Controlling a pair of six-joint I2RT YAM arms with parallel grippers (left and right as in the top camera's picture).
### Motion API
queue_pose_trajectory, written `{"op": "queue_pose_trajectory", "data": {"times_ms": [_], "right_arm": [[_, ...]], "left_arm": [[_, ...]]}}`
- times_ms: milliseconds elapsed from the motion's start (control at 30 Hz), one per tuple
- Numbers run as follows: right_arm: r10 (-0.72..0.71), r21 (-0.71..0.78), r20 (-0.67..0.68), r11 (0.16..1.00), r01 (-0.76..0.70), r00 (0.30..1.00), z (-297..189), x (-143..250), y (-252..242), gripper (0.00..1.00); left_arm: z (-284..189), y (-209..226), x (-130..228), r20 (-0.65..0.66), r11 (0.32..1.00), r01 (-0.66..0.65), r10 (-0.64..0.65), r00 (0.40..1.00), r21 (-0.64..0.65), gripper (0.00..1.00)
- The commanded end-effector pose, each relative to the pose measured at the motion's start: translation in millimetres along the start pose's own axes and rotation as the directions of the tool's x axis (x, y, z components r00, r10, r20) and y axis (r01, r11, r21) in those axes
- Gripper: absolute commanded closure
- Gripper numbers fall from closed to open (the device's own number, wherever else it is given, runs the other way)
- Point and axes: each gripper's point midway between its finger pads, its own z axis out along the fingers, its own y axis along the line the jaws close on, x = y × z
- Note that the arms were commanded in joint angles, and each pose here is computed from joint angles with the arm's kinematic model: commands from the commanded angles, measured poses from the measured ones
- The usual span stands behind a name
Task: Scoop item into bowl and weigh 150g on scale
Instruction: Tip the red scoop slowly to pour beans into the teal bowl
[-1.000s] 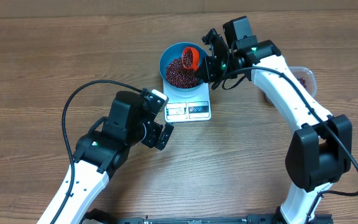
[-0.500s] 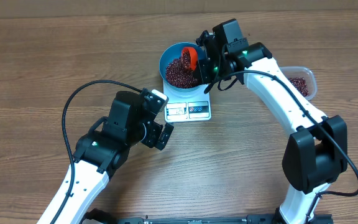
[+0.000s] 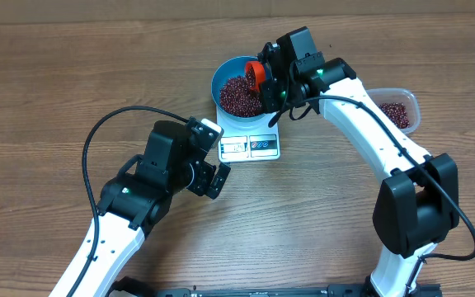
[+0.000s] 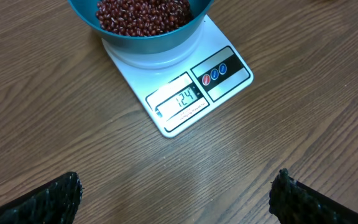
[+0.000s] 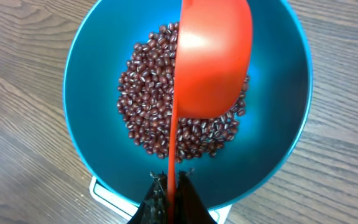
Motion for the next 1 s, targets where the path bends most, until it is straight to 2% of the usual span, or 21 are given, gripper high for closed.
{"op": "queue_pose_trajectory", "data": {"times_ms": [0,200,467,967], "right_arm": [[-0.05,0.02,0.037,0.999,0.049,0.998,-7,-13,2,0.96],[-0.126,0.057,0.036,0.991,0.124,0.991,-5,-13,7,0.96],[-0.209,0.178,0.018,0.963,0.203,0.978,-1,-12,15,0.96],[-0.252,0.25,0.013,0.938,0.241,0.968,-3,-15,12,0.96]], "left_arm": [[2,2,3,-0.01,1.0,0.01,-0.01,1.0,-0.009,0.0],[2,2,3,-0.01,1.0,0.01,-0.01,1.0,-0.009,0.0],[2,2,3,-0.01,1.0,0.01,-0.01,1.0,-0.009,0.0],[2,2,3,-0.01,1.0,0.01,-0.01,1.0,-0.009,0.0]]}}
